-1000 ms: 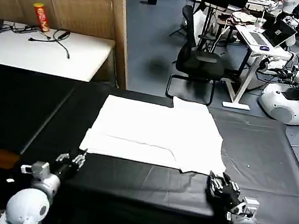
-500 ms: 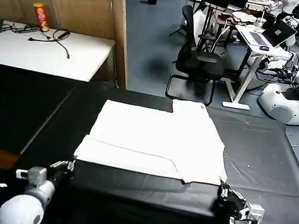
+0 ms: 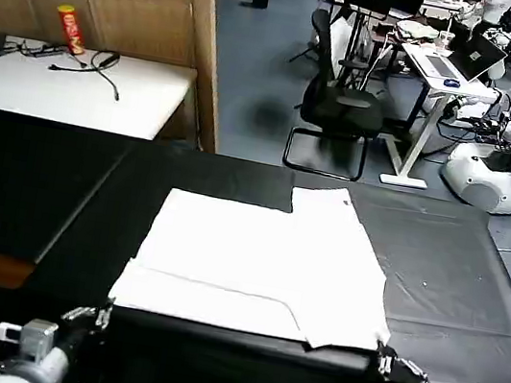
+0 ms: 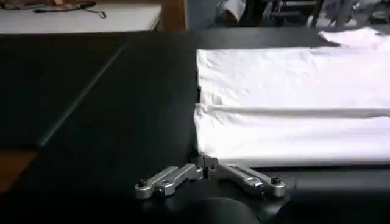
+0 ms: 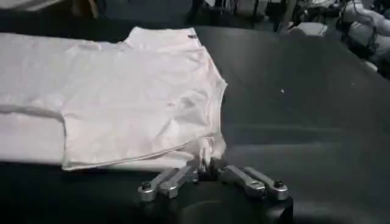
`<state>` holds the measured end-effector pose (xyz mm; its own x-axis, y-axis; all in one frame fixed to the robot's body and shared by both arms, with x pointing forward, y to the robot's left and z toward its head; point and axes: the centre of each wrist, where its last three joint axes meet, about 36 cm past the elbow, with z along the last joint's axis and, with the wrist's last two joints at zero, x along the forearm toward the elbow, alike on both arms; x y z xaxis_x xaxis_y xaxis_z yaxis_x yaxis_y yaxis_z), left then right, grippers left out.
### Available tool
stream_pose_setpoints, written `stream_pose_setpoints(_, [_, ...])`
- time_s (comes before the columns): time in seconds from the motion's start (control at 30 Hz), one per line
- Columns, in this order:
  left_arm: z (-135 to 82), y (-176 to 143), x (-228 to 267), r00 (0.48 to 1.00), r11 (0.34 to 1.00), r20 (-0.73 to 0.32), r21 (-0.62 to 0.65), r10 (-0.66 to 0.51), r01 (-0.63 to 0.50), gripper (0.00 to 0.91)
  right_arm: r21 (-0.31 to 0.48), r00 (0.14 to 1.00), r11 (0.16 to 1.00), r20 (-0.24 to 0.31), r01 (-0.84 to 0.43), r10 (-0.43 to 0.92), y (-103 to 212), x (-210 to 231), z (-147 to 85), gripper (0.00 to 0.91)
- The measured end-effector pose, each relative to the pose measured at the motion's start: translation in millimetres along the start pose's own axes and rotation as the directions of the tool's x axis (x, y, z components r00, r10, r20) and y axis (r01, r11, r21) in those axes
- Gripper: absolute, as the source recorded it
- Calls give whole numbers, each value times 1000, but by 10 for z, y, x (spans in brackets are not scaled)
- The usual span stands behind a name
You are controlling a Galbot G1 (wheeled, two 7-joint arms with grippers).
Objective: Fold and organize the clothes.
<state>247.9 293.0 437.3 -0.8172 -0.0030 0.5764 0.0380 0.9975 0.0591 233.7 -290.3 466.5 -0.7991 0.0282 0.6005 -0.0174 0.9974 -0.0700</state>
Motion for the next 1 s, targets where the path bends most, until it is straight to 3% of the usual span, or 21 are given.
stream_pose_setpoints(0.1, [-24,5,86,999,999,-27,-22,-41,41,878,-22,999,999,31,25,-24,16,131,-68,878])
stream_pose_setpoints(0.27, [-166,-2,212,999,1000,29,0,-30,30,878,-69,978,994,199,81,-66,-4,124,-283,878])
stream_pose_setpoints(0.4, [-399,43,125,990,999,133,19,36,-39,878,-89,947,993,318,79,-47,-71,-167,-533,878])
stream_pose_setpoints(0.53, [-685,132,-156,977,998,208,41,44,-54,878,-96,921,994,390,55,-13,-181,-626,-859,878])
stream_pose_setpoints(0.73, [-1214,343,-770,963,991,264,96,61,-89,878,-113,915,991,403,65,-14,-206,-1413,-1389,878])
stream_pose_setpoints(1.0, [-1838,540,-1750,970,977,217,158,109,-145,878,-111,952,992,306,61,-25,-130,-2336,-1912,878])
